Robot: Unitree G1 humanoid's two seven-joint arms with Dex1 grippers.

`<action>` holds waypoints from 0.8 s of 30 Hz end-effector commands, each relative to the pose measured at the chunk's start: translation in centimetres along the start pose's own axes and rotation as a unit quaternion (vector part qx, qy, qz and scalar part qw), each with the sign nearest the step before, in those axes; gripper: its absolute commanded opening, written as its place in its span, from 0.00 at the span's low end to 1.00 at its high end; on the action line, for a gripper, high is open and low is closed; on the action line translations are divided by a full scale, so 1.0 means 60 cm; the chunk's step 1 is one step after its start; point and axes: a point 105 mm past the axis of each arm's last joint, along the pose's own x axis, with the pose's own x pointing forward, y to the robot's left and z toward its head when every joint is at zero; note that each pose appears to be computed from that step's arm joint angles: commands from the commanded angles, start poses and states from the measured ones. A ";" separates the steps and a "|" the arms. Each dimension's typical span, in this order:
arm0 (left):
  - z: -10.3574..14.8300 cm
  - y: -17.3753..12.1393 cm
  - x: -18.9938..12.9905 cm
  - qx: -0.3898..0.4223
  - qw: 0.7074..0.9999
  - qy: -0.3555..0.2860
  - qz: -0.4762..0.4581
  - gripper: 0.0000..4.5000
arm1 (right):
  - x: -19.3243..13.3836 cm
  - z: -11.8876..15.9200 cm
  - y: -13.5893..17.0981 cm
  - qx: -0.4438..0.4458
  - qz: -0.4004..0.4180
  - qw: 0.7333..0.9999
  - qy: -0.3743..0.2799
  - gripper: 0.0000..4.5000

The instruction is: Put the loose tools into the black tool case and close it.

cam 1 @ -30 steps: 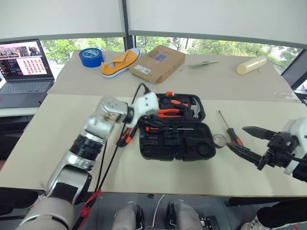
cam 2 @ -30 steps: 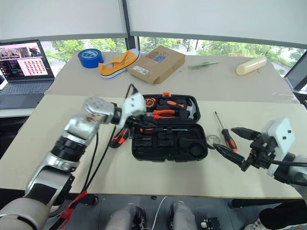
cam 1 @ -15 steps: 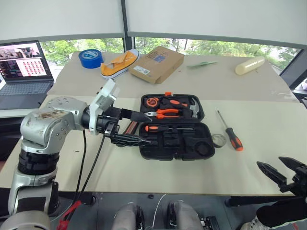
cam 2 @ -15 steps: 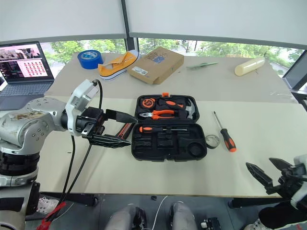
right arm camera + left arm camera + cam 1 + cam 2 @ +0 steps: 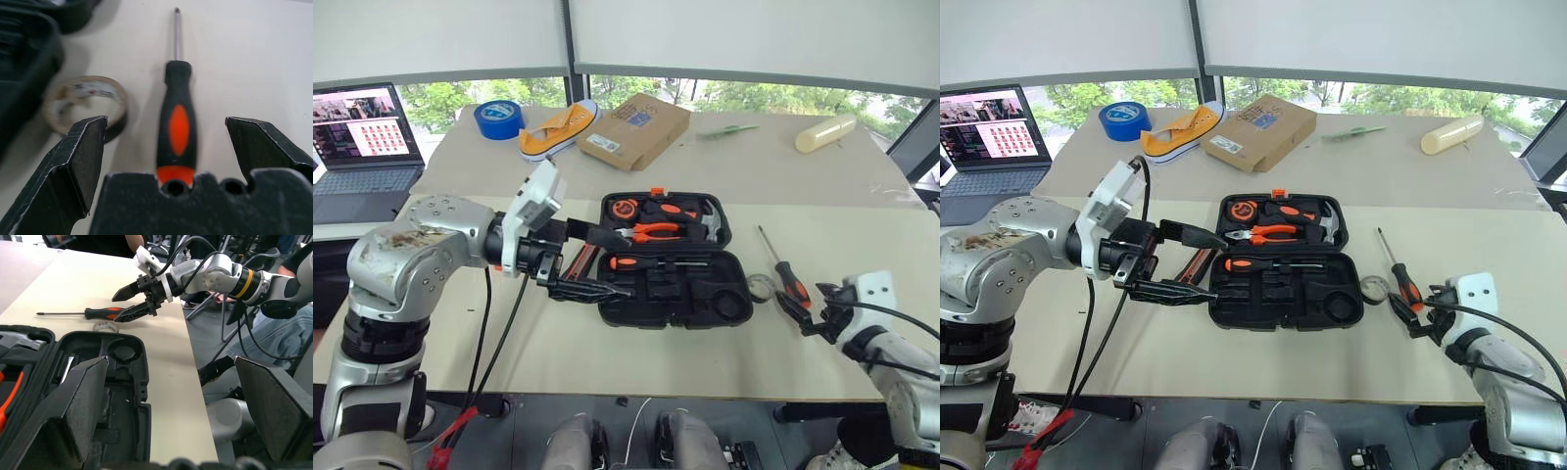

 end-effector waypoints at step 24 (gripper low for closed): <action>-0.029 -0.001 -0.043 0.006 0.998 0.065 0.010 1.00 | -0.016 0.201 0.140 -0.197 0.429 0.878 -0.080 0.21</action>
